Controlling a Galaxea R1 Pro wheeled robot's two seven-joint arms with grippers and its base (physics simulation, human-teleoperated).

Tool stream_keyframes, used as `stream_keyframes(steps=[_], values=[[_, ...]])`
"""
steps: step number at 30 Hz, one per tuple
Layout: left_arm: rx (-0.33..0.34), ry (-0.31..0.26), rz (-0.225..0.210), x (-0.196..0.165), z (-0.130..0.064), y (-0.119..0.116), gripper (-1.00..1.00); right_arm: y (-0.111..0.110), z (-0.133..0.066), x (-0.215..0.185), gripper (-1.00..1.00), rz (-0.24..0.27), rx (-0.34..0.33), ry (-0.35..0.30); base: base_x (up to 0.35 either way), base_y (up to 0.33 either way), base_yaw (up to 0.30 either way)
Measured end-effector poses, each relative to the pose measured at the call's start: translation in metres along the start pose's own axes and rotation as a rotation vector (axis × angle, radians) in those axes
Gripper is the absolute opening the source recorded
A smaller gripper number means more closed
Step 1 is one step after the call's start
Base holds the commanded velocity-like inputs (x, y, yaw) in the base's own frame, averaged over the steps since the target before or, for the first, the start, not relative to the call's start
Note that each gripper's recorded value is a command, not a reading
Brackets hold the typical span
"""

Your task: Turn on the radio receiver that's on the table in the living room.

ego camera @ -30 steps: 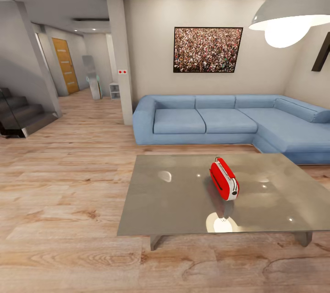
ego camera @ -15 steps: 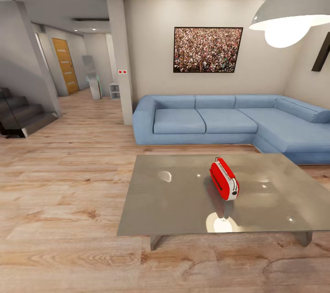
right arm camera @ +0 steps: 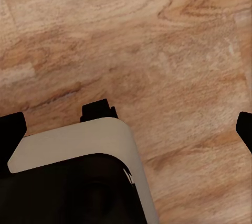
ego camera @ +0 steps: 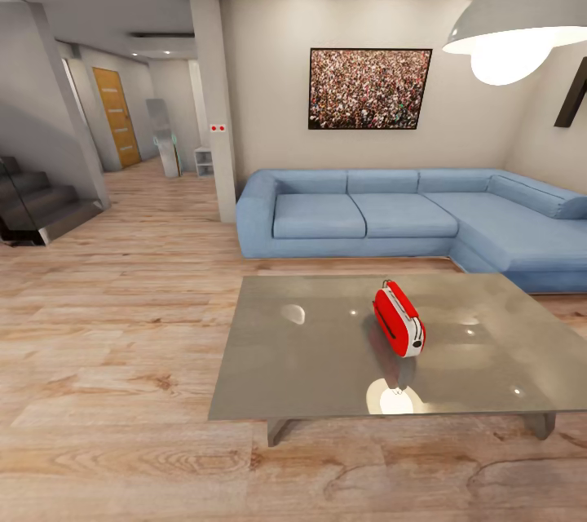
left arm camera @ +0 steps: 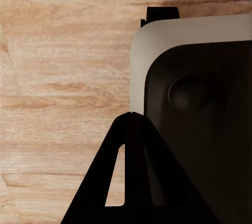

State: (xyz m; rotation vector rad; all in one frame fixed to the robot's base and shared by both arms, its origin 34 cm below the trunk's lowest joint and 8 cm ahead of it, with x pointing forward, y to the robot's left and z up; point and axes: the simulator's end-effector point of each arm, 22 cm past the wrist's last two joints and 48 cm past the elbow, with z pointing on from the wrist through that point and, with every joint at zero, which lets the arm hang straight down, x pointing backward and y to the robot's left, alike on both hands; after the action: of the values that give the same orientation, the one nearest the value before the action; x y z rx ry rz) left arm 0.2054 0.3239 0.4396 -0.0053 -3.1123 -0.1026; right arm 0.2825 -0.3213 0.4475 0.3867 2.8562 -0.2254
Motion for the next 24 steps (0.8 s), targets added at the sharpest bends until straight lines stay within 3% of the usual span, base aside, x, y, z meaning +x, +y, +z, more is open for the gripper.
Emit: stream_keyframes(steps=[24], values=[[0.0, 0.0, 0.0, 0.0, 0.0, 0.0, -1.0, 0.0001, 0.0, 0.0, 1.0, 0.0, 0.0, 0.0, 0.0, 0.0, 0.0]])
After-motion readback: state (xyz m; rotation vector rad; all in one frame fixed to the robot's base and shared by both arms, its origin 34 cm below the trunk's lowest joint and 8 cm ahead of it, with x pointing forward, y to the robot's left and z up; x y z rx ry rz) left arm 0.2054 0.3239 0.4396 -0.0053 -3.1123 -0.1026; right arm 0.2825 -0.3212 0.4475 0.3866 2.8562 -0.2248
